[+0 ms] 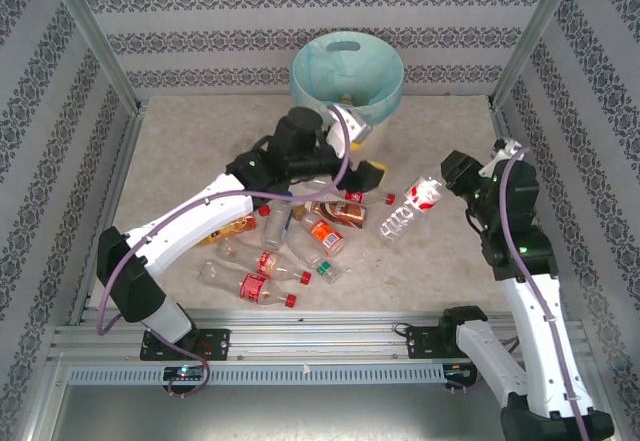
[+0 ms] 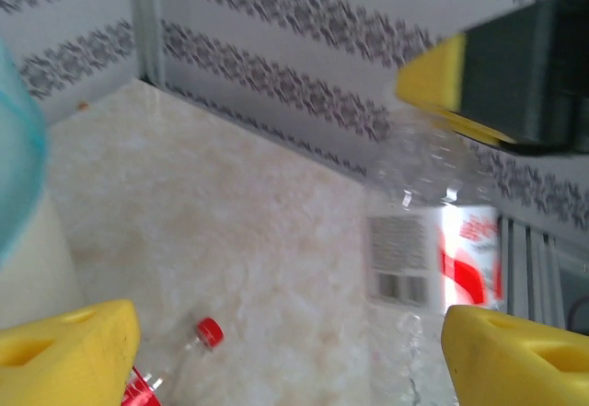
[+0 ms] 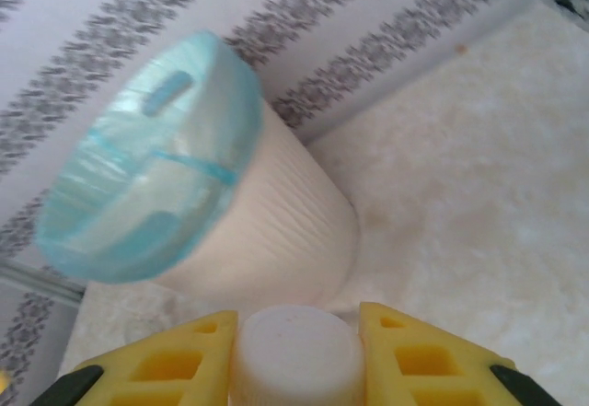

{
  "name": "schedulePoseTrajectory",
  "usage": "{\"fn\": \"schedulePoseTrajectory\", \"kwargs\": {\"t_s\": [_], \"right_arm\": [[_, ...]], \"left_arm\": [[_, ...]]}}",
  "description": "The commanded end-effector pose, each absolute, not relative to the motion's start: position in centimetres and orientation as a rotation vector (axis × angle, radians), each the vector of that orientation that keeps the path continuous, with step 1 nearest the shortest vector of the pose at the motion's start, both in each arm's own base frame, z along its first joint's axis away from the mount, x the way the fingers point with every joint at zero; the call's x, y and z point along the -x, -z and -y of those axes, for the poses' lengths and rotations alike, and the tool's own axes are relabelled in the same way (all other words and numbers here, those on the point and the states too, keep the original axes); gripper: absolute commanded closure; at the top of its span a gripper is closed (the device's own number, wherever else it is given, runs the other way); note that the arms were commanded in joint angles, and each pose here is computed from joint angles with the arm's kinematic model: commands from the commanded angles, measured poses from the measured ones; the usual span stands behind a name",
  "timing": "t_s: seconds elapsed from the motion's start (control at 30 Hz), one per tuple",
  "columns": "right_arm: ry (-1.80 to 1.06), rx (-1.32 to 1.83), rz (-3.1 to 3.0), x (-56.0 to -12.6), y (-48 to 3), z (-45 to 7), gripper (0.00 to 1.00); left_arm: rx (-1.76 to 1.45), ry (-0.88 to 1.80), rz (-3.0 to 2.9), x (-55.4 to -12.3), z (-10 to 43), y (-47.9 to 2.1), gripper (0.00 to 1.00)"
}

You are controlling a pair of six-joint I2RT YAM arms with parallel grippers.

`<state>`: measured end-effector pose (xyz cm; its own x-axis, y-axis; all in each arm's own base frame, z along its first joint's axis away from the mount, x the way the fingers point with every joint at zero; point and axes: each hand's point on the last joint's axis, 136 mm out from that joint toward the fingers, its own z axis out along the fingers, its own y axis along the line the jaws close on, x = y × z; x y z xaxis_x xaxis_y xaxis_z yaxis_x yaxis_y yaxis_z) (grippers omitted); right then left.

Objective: Put the plastic bottles in the bin

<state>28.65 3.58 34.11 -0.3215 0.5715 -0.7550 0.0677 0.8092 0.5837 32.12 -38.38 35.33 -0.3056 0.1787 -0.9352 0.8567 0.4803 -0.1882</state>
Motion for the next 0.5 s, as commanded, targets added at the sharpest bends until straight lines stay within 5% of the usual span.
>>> {"fn": "schedulePoseTrajectory", "kwargs": {"t_s": [0.0, 0.27, 0.47], "right_arm": [[-0.482, -0.34, -1.777, -29.4, -39.8, -4.7, 1.0], [-0.426, -0.089, -1.517, -32.9, -54.4, -9.5, 1.0], [-0.385, 0.009, -1.395, -37.2, -59.1, -13.0, 1.0]], "left_arm": [[-0.759, 0.995, -1.846, -34.1, 36.9, -36.7, 0.14], [-0.526, 0.965, -1.808, -41.4, 32.4, -42.0, 0.17], [-0.457, 0.848, -1.781, -45.5, 29.5, -42.5, 0.17]]}}
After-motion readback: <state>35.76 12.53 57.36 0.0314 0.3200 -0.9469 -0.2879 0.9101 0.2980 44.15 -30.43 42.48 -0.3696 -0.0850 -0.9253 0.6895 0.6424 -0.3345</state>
